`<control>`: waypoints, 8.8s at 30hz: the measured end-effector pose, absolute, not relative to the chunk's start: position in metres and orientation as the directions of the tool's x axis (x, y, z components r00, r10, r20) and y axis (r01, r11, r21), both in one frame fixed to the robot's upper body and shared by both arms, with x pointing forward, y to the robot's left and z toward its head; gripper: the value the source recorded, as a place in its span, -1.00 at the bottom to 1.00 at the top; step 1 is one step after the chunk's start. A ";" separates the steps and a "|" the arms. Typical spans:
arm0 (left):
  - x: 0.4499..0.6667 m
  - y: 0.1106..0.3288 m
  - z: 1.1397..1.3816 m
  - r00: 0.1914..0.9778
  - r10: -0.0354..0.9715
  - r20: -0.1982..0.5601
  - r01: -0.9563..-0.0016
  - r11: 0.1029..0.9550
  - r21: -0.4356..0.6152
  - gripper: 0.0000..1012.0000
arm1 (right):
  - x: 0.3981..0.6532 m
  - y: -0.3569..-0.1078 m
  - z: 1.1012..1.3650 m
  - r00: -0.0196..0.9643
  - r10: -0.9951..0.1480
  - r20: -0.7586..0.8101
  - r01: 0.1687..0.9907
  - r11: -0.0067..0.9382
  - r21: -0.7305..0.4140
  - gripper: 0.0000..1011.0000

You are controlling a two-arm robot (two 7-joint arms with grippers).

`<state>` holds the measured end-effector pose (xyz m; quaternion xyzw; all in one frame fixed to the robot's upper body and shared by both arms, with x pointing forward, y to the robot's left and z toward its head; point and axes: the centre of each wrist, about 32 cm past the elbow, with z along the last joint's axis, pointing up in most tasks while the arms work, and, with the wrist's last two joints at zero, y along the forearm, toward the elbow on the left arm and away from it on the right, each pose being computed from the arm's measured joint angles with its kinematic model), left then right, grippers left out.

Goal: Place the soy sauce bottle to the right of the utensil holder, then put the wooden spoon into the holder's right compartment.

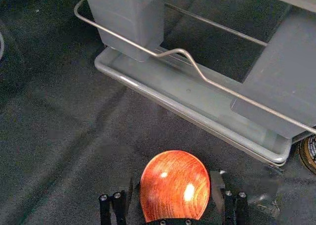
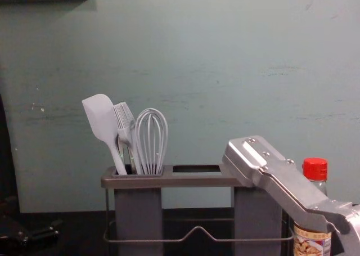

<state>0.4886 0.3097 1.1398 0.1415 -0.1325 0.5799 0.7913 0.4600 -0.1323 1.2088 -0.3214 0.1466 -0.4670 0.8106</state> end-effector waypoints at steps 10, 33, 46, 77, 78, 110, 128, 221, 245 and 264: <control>0.489 0.310 1.140 0.292 0.880 0.374 -0.955 0.287 0.070 0.99 | 0.461 -0.135 1.206 0.521 -0.852 0.058 0.658 0.357 -0.663 0.98; 0.489 0.310 1.140 0.292 0.880 0.374 -0.955 0.287 0.070 0.99 | 0.461 -0.137 1.205 0.528 -0.847 0.066 0.660 0.359 -0.660 0.66; 0.489 0.310 1.140 0.292 0.880 0.374 -0.955 0.287 0.070 0.99 | 0.439 -0.157 1.227 0.580 -0.811 0.082 0.659 0.408 -0.632 0.66; 0.489 0.310 1.140 0.292 0.880 0.374 -0.955 0.287 0.070 0.99 | 0.371 -0.242 1.227 0.673 -0.722 0.161 0.716 0.581 -0.386 0.66; 0.489 0.310 1.140 0.292 0.880 0.374 -0.955 0.287 0.070 0.99 | 0.371 -0.242 1.227 0.672 -0.722 0.165 0.719 0.582 -0.381 0.66; 0.489 0.310 1.140 0.292 0.880 0.374 -0.955 0.287 0.070 0.99 | 0.363 -0.247 1.215 0.628 -0.729 0.270 0.771 0.629 -0.097 0.66; 0.489 0.310 1.140 0.292 0.880 0.374 -0.955 0.287 0.070 0.99 | 0.362 -0.244 1.189 0.461 -0.810 0.362 0.802 0.555 0.220 0.66; 0.489 0.310 1.140 0.292 0.880 0.374 -0.955 0.287 0.070 0.99 | 0.585 -0.202 1.175 0.364 -0.811 0.459 0.508 0.586 0.632 0.66; 0.489 0.310 1.140 0.292 0.880 0.374 -0.955 0.287 0.070 0.99 | 0.560 -0.207 1.125 0.402 -0.809 0.429 0.570 0.588 0.574 0.66; 0.489 0.310 1.140 0.292 0.880 0.374 -0.955 0.287 0.070 0.99 | 0.551 -0.210 1.111 0.410 -0.811 0.418 0.587 0.585 0.560 0.80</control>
